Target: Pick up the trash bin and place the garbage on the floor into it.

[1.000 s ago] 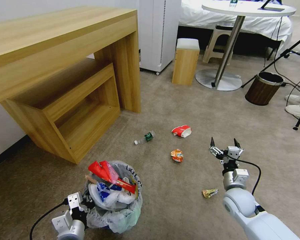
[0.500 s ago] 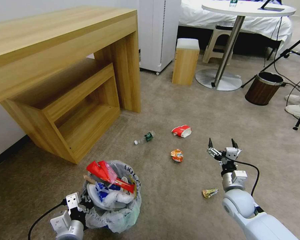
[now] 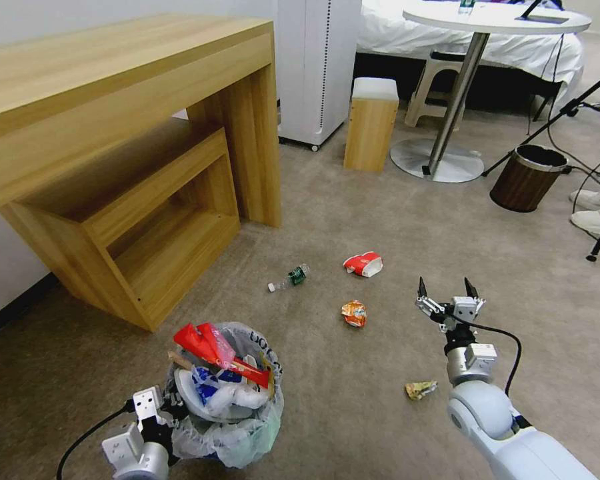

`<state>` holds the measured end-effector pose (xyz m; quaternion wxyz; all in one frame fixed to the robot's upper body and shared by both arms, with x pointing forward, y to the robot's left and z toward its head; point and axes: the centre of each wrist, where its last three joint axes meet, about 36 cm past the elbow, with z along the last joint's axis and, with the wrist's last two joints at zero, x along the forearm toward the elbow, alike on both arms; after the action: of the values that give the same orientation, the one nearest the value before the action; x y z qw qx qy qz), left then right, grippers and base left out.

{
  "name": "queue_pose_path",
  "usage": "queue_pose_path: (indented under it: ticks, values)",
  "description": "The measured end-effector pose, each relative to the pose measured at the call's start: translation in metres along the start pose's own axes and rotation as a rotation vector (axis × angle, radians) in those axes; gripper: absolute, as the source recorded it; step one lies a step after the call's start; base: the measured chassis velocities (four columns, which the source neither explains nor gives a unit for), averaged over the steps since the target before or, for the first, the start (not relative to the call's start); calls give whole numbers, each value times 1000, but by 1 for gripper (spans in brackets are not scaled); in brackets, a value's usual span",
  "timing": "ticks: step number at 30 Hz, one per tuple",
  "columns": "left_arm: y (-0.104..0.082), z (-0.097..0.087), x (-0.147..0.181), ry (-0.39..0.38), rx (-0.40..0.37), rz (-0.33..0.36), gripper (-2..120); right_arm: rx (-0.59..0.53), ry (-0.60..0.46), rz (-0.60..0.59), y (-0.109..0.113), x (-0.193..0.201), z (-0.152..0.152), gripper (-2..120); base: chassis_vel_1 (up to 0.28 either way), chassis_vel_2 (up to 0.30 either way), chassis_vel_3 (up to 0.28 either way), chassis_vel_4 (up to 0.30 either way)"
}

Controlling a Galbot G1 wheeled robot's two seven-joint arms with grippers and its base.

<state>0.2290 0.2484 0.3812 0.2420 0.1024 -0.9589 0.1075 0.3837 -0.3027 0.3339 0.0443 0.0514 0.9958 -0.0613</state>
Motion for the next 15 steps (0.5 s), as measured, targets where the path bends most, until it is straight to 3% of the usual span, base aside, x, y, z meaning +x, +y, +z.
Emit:
queue_pose_path:
  ticks: [7, 15]
  values:
    - [1, -1, 2, 0, -5, 2, 0, -32, 12, -7, 6, 6, -3, 100, -65, 68, 56, -66]
    - [2, -22, 9, 2, -9, 39, 0, -54, 69, -15, 7, 16, -9, 100, 0, 0, 0, 0]
